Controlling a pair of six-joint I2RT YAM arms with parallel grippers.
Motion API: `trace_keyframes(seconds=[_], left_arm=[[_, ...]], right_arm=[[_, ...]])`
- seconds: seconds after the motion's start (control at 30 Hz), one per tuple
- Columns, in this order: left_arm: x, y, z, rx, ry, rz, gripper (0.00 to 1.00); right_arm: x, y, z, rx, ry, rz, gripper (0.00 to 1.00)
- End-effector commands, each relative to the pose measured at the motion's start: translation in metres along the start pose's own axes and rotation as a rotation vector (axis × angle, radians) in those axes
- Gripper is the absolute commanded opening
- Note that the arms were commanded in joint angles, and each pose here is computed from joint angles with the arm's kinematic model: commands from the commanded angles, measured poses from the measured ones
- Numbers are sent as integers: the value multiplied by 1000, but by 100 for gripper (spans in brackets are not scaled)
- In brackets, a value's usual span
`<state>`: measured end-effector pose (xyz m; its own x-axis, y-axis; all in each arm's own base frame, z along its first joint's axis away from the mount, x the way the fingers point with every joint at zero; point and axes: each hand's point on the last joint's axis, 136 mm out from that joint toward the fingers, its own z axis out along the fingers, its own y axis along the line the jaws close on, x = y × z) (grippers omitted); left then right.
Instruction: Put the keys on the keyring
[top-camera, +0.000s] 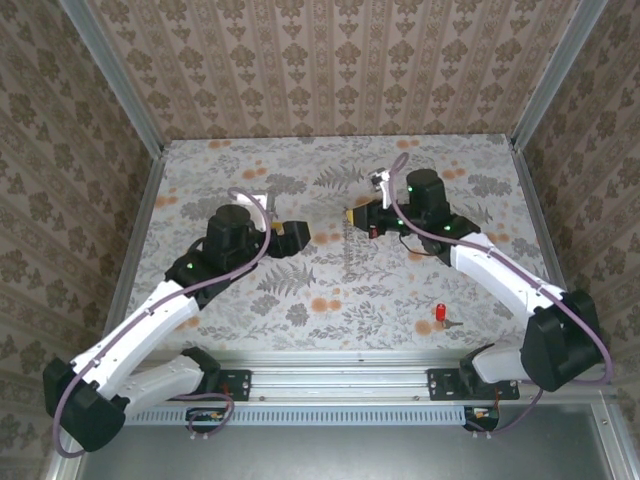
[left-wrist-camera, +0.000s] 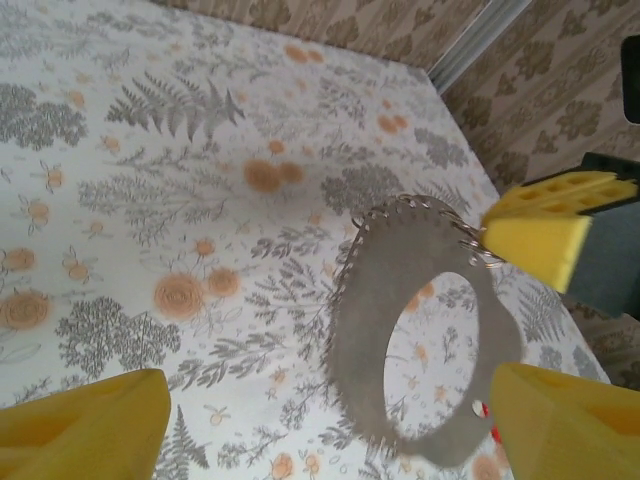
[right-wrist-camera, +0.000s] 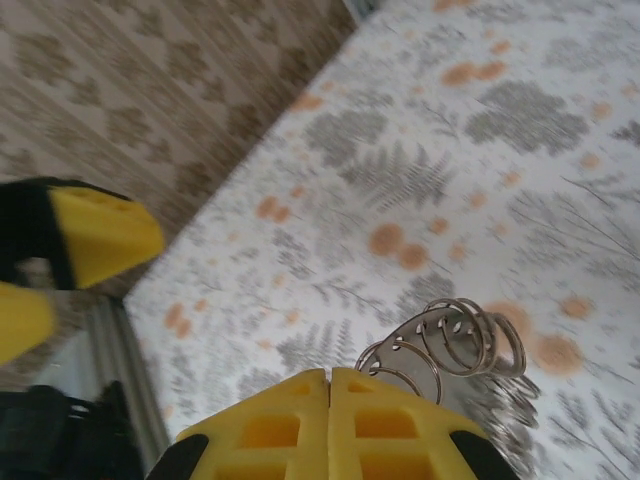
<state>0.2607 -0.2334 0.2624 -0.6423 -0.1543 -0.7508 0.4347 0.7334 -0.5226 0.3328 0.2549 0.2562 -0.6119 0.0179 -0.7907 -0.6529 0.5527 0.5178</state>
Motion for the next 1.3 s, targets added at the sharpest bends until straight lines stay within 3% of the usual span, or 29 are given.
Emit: trace_keyframes(seconds=[0.0,0.1,0.27,0.37,0.5,0.67,1.03,1.27], left_arm=[[-27,-18,-6,51,-73,2,81],[-38,-33,-6,109,-93,4,72],[-50,-59,-3,210,-100,20,40],[-49,-77,1,290,-86,30,30],[-42,-98,7,367,-52,54,33],[-37,-100,13,366,-49,48,55],[-7,-45,18,109,-26,28,61],[-3,-20,10,3,-48,40,62]], right_arm=[[-28,53,-20,-258,-90,-46,0],[-32,69,-26,-343,-89,-27,0],[-34,81,-34,-395,-90,-27,0],[-34,79,-34,-380,-99,-18,0],[-33,77,-33,-378,-105,-4,0],[-30,72,-33,-357,-111,-6,0],[7,15,-4,-146,-46,98,0],[21,8,36,-172,-39,163,0]])
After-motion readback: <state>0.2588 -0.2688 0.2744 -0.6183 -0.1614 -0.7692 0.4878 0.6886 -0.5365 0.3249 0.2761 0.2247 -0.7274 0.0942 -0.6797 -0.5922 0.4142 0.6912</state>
